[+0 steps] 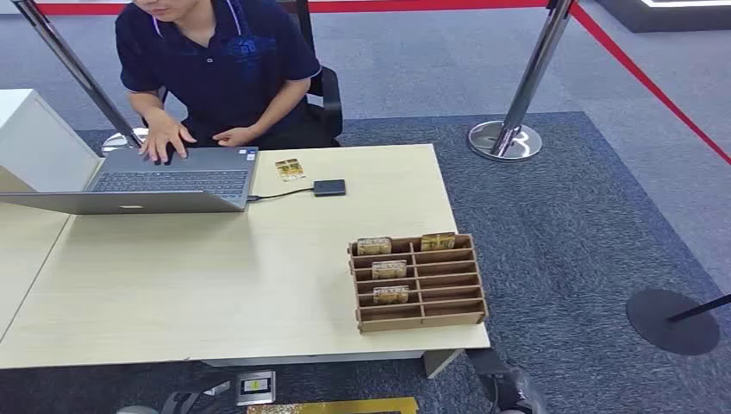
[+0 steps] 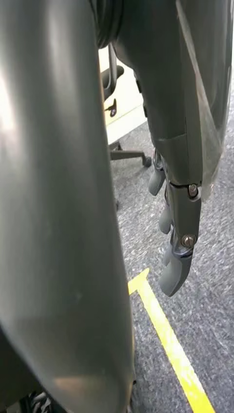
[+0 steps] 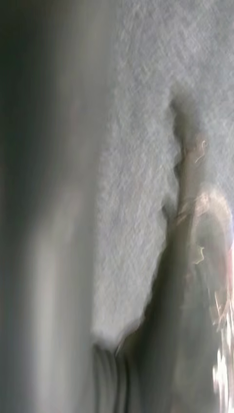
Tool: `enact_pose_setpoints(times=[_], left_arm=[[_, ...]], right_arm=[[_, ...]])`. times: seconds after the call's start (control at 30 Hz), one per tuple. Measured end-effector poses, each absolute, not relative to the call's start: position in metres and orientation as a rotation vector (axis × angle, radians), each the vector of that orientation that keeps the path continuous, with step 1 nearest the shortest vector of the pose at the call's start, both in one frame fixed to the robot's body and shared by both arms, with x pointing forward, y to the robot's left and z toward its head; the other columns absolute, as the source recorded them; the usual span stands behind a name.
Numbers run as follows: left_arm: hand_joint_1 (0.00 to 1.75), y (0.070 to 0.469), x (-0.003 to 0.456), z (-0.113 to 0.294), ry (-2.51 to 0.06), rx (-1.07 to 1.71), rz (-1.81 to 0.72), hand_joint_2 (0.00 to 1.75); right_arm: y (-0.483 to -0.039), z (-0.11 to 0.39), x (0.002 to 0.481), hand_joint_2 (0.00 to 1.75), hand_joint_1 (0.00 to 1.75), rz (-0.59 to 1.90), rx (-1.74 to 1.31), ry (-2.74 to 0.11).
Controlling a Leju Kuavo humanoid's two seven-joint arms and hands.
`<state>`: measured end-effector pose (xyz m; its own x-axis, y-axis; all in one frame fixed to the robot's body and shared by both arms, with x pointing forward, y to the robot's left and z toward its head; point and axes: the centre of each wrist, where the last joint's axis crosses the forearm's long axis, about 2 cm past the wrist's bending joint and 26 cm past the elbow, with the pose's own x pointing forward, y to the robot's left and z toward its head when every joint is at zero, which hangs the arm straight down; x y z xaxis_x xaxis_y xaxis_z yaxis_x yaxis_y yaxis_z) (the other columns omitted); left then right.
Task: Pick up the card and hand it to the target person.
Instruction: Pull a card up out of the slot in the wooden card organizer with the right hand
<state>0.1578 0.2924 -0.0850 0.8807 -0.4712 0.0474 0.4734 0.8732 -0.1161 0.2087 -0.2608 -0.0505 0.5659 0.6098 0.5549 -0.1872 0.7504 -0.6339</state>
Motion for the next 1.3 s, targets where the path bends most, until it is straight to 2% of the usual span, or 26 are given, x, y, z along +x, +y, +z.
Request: enact_pose_setpoints(times=[0.43, 0.63, 0.9, 1.03, 1.3], left_arm=[[0.00, 0.294, 0.150, -0.088, -0.020, -0.123, -0.472, 0.00], [0.00, 0.290, 0.157, -0.085, -0.017, -0.122, -0.491, 0.00], [0.00, 0.289, 0.160, -0.084, -0.016, -0.123, -0.490, 0.00], [0.00, 0.291, 0.155, -0.086, -0.017, -0.123, -0.472, 0.00], [0.00, 0.289, 0.158, -0.085, -0.018, -0.121, -0.493, 0.00]], right_arm=[[-0.272, -0.003, 0.237, 0.00, 0.00, 0.401, -0.660, -1.006], [-0.278, -0.031, 0.220, 0.00, 0.00, 0.445, -0.665, -0.785], [-0.276, -0.075, 0.172, 0.00, 0.00, 0.527, -0.566, -0.428], [-0.273, -0.079, 0.162, 0.00, 0.00, 0.492, -0.544, -0.427], [-0.279, -0.068, 0.187, 0.00, 0.00, 0.438, -0.596, -0.557]])
